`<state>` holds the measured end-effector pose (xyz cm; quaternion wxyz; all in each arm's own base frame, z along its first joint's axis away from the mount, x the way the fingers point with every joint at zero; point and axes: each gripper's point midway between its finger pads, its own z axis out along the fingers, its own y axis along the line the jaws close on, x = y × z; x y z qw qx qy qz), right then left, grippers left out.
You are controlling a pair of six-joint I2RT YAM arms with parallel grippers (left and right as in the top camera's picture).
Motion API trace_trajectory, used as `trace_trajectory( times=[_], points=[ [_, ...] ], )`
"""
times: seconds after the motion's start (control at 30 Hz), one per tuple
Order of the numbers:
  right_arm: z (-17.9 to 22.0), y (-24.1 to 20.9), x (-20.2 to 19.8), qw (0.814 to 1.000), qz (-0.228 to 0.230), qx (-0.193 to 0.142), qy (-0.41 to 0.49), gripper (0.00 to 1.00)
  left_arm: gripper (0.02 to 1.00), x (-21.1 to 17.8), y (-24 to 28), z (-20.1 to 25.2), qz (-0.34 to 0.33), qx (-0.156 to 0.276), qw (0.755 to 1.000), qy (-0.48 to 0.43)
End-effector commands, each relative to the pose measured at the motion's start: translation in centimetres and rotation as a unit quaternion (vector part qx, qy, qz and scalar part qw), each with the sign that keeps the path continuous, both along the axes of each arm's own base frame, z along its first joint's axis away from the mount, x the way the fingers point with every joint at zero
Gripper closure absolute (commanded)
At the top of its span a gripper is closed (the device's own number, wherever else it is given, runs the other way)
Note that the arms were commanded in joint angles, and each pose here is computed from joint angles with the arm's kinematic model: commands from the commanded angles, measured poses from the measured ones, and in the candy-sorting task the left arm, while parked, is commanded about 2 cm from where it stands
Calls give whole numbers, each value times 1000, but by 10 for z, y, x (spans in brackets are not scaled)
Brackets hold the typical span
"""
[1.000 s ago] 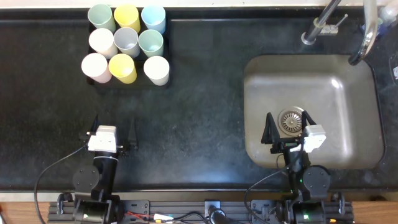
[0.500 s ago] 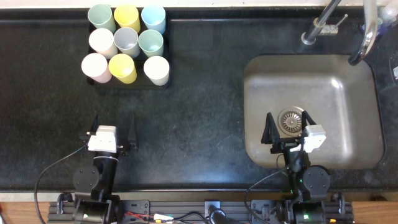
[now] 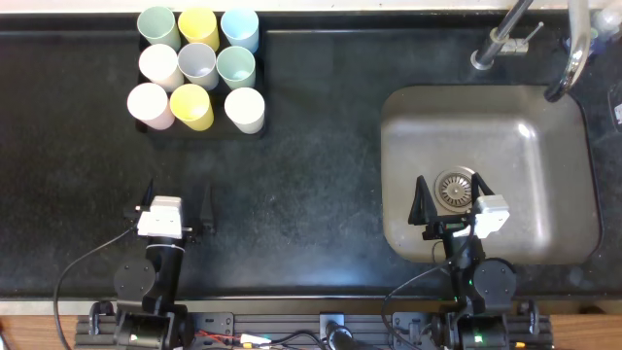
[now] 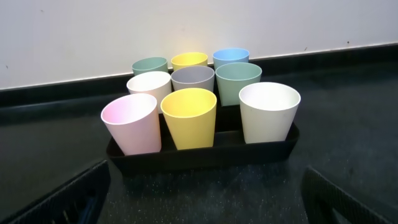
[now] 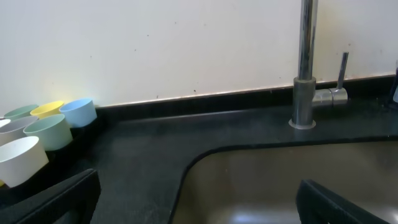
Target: Store Cups
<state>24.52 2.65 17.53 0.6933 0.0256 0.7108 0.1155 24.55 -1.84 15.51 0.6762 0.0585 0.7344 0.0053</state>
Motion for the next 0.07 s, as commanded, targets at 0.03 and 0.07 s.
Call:
trace_trajectory(
  times=[0.03, 0.07],
  points=[
    [-2, -1, 0, 1000, -1, 2, -2, 3, 20, 0, 0, 1, -3, 10, 1000, -4],
    [-2, -1, 0, 1000, -1, 2, -2, 5, 20, 0, 0, 1, -3, 10, 1000, -4]
  ],
)
